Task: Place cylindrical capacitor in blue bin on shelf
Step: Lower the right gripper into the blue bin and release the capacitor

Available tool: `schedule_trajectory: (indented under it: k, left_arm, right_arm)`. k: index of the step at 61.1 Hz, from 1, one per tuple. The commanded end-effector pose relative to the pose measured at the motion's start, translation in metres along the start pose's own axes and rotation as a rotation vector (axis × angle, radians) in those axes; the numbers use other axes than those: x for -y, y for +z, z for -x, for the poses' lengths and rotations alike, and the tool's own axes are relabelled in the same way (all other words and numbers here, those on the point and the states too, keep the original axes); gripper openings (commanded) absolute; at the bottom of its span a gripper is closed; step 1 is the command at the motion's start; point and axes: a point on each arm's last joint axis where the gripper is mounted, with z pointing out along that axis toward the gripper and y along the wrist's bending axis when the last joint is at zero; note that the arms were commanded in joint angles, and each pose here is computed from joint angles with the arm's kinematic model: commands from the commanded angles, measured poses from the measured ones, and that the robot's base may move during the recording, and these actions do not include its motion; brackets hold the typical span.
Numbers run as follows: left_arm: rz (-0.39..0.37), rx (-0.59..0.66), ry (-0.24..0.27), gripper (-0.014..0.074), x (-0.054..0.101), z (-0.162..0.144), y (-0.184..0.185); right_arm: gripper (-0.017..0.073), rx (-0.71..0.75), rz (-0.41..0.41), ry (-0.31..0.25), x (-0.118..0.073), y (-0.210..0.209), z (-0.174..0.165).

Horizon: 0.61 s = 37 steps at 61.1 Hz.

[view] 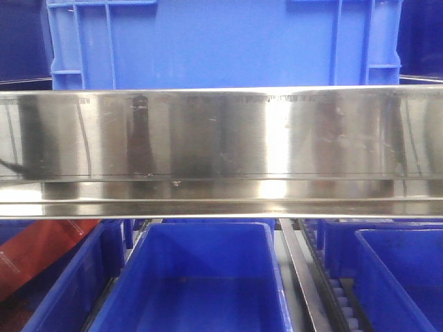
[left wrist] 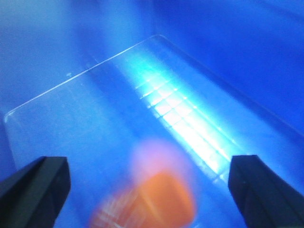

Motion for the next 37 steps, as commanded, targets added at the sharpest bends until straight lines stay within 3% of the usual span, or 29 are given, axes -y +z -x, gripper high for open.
schedule_trajectory:
  k: [1, 12, 26, 37]
  left_arm:
    - [-0.003, 0.025, 0.001, 0.0521, 0.001, 0.007, -0.012]
    - [0.003, 0.06, 0.001, 0.0337, -0.001, 0.019, -0.046]
    - [0.032, 0.091, -0.027, 0.0041, -0.013, 0.02, -0.123]
    - [0.081, 0.144, -0.097, -0.0031, -0.025, -0.005, -0.178]
  right_arm:
    - [-0.0057, 0.026, 0.001, 0.0, 0.0, 0.0, 0.002]
    - [-0.0057, 0.026, 0.001, 0.0, 0.0, 0.0, 0.002]
    - [-0.0057, 0.026, 0.001, 0.0, 0.0, 0.0, 0.002]
    - [-0.0057, 0.02, 0.001, 0.0, 0.0, 0.0, 0.001]
